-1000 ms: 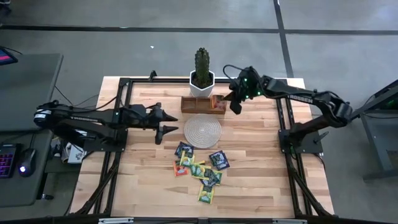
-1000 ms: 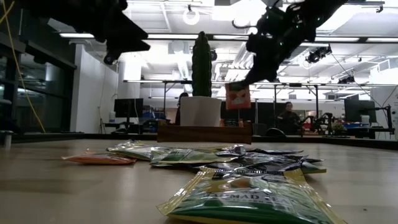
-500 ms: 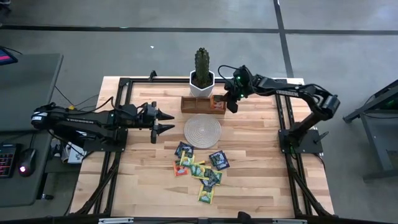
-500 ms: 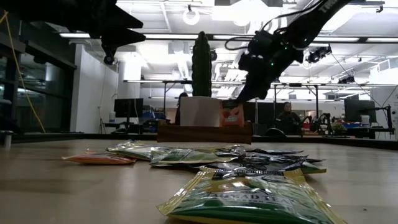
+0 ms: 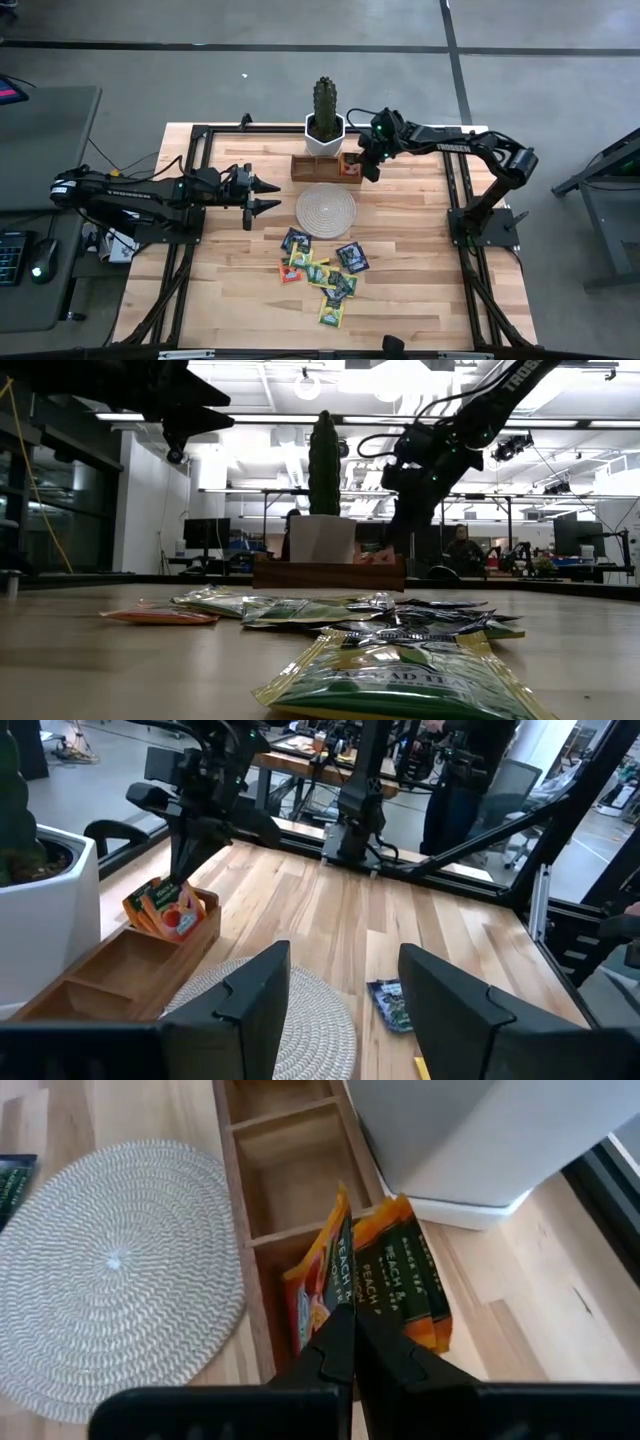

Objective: Pick & Place Tea
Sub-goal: Put the orange tea bag into the right section of the wooden organizer

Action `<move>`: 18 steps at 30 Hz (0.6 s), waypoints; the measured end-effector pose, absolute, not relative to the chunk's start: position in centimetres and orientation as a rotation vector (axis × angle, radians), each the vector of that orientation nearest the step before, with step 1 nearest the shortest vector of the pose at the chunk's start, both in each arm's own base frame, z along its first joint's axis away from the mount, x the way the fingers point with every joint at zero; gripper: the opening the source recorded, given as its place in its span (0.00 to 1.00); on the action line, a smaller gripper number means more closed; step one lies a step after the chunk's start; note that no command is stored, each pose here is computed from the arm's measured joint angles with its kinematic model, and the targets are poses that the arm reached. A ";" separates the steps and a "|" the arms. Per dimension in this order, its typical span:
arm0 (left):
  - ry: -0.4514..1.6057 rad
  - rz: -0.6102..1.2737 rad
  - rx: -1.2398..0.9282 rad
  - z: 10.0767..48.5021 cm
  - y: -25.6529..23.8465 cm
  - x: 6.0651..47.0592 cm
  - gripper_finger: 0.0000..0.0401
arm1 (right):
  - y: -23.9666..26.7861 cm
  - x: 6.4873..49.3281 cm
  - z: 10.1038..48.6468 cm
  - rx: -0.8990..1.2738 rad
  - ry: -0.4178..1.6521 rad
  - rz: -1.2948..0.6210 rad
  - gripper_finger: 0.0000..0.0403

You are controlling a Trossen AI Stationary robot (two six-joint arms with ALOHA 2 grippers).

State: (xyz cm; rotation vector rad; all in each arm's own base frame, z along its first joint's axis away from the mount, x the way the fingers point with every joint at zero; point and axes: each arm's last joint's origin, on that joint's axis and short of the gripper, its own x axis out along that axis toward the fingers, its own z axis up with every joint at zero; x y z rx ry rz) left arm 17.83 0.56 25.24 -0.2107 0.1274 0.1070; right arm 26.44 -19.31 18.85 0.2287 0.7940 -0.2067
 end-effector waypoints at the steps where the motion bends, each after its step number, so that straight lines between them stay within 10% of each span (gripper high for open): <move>1: 0.128 0.107 -0.211 25.2 0.6 17.8 0.46 | -19.3 26.4 18.8 0.231 0.799 -0.207 0.00; 18: 0.139 0.115 -0.203 25.1 0.6 17.8 0.46 | -19.1 26.4 19.0 0.287 0.779 -0.172 0.19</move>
